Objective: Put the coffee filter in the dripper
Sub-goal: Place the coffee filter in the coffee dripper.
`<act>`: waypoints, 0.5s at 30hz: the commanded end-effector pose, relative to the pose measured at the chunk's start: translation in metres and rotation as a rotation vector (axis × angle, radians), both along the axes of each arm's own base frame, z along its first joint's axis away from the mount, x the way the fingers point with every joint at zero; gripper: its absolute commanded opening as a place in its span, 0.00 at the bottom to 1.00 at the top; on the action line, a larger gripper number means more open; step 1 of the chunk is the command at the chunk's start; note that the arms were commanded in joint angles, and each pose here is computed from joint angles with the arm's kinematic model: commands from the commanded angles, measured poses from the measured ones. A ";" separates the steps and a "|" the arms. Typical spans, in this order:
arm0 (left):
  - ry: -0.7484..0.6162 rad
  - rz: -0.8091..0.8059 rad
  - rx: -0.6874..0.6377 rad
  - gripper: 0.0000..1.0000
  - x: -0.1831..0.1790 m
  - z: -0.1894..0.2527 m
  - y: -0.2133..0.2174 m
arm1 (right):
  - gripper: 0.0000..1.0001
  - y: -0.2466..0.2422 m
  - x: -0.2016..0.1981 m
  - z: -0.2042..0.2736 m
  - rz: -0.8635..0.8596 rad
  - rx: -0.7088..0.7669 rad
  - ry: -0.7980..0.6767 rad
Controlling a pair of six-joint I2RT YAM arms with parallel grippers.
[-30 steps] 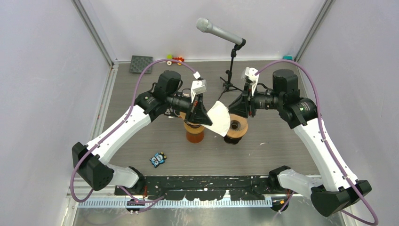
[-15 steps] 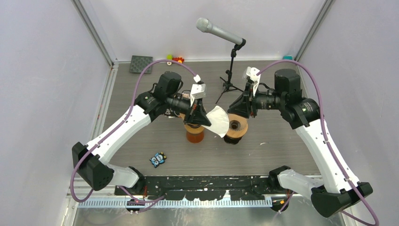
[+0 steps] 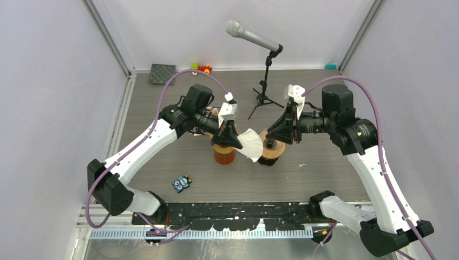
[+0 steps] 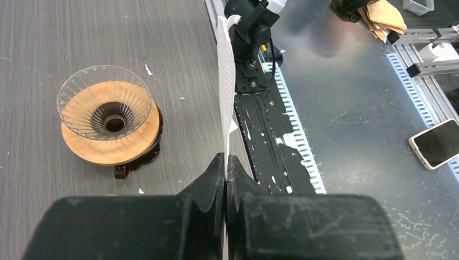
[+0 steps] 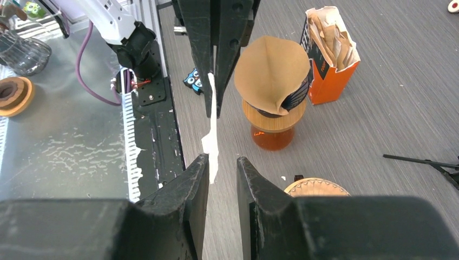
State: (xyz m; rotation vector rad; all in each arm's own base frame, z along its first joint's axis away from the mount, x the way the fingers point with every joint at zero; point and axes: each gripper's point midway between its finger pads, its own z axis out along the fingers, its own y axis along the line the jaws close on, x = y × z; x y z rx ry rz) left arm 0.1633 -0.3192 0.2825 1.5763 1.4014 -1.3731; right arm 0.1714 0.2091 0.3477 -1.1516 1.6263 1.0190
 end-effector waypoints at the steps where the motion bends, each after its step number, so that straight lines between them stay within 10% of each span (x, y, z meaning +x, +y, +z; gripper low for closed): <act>1: -0.030 -0.051 -0.046 0.00 -0.003 0.014 -0.004 | 0.31 0.004 -0.004 0.011 0.024 0.035 -0.026; 15: -0.028 -0.057 -0.053 0.00 -0.004 0.016 -0.005 | 0.31 0.017 0.008 -0.002 0.026 0.031 0.032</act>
